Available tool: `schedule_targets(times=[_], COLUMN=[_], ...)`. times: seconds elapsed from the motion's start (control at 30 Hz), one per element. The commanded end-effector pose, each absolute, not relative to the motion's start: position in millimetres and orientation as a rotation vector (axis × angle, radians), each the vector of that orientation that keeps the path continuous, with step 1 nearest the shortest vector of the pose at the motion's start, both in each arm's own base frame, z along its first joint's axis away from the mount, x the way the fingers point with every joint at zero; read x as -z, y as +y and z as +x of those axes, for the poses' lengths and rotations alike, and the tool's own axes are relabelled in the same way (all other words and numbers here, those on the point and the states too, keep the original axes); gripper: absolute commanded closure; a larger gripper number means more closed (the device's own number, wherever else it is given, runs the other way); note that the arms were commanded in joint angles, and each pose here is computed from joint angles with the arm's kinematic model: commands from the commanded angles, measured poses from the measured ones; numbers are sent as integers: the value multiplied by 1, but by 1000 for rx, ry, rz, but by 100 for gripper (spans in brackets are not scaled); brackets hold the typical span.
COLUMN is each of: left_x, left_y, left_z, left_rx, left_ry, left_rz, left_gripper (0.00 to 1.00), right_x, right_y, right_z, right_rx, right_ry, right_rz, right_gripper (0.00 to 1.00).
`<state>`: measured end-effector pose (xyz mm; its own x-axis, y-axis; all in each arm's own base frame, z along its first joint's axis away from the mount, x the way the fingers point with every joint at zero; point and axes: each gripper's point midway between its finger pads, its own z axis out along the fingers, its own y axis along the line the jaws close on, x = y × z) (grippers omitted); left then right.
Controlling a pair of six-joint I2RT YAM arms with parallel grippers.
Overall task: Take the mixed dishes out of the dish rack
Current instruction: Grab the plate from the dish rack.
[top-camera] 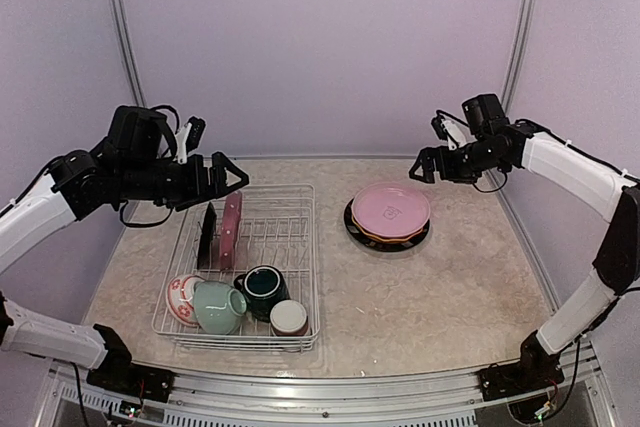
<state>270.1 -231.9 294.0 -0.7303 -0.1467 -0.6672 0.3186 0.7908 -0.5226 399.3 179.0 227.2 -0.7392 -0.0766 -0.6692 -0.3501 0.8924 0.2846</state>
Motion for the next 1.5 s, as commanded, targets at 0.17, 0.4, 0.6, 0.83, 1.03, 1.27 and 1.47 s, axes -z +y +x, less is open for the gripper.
schedule_targets(times=[0.17, 0.4, 0.6, 0.83, 1.03, 1.27, 1.47], left_x=[-270, -272, -266, -247, -230, -202, -182], left_y=[-218, -192, -199, -213, -214, -210, -210], left_z=[276, 281, 281, 295, 315, 323, 327], left_rx=[791, 642, 641, 593, 472, 318, 243], left_ry=[2343, 2375, 2424, 2487, 2529, 2586, 2623], left_rz=[23, -65, -38, -7, -23, -47, -47], left_gripper=[1, 1, 9, 14, 18, 21, 31], right_x=[-222, -207, -191, -180, -180, -181, -179], right_y=[192, 203, 210, 215, 216, 219, 220], right_z=[373, 367, 361, 355, 353, 352, 351], right_rx=[-546, -556, -572, -633, -649, -682, -687], right_ry=[2368, 2369, 2381, 2374, 2364, 2349, 2352], right_rz=[-375, -402, -417, -408, -406, -404, -408], right_gripper=[1, 1, 1, 1, 1, 1, 1])
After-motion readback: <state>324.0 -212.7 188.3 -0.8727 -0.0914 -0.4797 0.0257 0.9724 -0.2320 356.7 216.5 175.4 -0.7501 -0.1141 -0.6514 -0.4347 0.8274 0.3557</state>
